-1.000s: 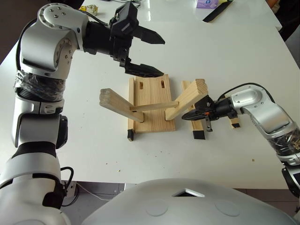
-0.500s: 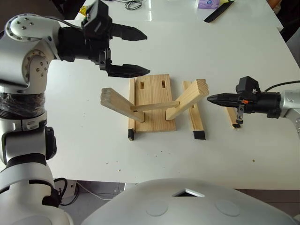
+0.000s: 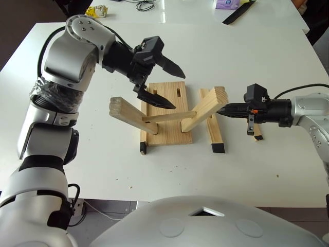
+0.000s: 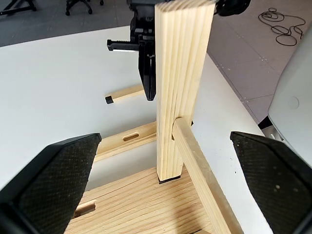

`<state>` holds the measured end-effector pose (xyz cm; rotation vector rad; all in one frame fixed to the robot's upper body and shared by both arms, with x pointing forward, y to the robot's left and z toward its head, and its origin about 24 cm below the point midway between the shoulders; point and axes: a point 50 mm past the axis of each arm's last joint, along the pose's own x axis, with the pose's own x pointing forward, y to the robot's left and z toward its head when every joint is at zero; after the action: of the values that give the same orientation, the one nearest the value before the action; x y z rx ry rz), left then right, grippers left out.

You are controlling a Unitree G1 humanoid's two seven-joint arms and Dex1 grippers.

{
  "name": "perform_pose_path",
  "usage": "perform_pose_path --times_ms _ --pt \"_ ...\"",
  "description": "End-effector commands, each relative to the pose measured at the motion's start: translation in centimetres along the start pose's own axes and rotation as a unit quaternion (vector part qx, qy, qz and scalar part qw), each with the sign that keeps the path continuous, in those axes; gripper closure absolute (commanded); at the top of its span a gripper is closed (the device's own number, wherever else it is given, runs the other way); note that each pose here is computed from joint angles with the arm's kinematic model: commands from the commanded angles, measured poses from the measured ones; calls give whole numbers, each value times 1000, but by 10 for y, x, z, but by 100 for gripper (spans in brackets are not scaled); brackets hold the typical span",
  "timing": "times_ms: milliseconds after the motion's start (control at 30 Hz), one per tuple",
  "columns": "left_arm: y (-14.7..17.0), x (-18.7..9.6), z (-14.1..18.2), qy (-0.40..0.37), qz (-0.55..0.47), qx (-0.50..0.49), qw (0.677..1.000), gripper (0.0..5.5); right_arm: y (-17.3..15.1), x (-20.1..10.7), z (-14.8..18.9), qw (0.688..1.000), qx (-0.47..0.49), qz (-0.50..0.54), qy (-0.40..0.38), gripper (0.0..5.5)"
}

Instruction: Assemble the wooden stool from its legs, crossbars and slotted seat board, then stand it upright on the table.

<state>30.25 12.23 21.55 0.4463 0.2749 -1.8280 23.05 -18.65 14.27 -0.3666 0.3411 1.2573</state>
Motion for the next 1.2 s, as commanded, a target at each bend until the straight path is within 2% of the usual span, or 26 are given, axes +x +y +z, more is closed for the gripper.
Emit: perform_pose_path --times_ms 33,367,1200 --pt "4 11 1 9 -12 10 1000 58 -2 3 2 1000 -12 2 -3 548" --pt "1 19 -15 18 -17 -1 1000 58 -1 6 3 1000 -17 13 0 548" --pt "8 16 -24 15 16 -10 1000 58 8 1 8 999 -24 47 -6 548"
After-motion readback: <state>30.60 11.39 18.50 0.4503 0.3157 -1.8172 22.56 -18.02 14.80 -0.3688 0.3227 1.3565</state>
